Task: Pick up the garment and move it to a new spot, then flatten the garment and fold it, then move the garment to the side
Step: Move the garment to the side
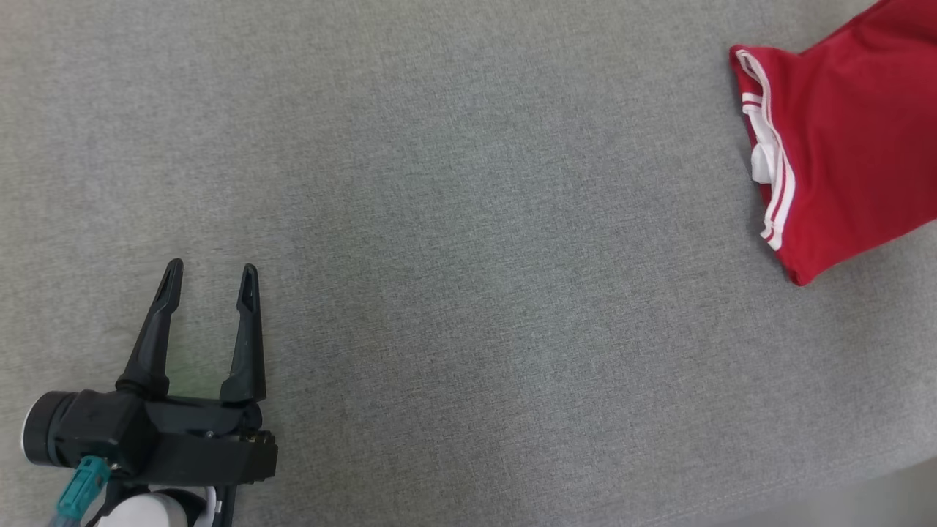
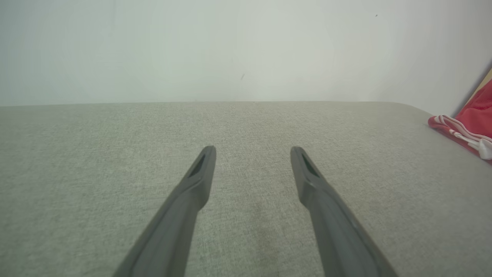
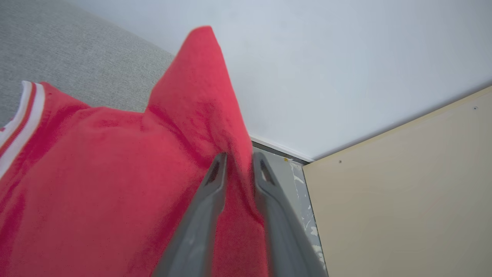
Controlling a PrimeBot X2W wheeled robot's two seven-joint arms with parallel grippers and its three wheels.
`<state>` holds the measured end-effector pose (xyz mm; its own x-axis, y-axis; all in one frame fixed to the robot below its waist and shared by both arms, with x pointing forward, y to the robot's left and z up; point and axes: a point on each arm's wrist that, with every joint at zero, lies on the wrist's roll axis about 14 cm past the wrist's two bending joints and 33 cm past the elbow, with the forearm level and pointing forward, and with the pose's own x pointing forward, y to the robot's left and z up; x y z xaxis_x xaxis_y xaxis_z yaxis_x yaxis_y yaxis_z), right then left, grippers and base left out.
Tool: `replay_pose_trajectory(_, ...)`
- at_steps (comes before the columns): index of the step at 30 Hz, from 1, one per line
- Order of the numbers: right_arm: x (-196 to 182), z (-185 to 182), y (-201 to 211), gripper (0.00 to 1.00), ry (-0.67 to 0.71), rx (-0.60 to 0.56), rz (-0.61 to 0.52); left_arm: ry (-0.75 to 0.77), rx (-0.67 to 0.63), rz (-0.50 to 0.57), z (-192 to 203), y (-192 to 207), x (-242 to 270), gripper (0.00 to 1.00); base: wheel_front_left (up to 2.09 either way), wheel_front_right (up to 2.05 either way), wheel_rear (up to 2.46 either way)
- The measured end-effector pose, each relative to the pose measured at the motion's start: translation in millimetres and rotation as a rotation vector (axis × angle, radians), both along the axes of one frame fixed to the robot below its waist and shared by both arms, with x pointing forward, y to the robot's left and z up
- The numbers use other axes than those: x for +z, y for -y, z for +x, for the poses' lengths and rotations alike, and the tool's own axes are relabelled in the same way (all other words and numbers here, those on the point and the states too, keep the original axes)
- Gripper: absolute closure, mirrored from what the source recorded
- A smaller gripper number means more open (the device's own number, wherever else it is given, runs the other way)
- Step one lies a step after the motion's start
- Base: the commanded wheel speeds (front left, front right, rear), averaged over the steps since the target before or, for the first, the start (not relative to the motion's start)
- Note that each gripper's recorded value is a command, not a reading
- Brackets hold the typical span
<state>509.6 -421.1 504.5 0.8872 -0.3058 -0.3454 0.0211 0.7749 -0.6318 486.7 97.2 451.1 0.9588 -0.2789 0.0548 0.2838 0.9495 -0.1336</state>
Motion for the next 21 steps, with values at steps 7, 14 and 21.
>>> replay_pose_trajectory(7,11,7,-34,0.00,0.110,0.106,0.055,0.018,0.033,-0.003,-5,-9,13,0.00,0.00,0.00,0.00)
replay_pose_trajectory(14,14,-7,-82,0.00,0.237,0.193,0.223,0.010,0.114,0.004,-26,-33,23,0.00,0.00,0.00,0.00)
replay_pose_trajectory(21,18,-39,-135,0.00,0.351,0.257,0.418,0.002,0.220,0.013,-61,-65,34,0.00,0.00,0.00,0.00)
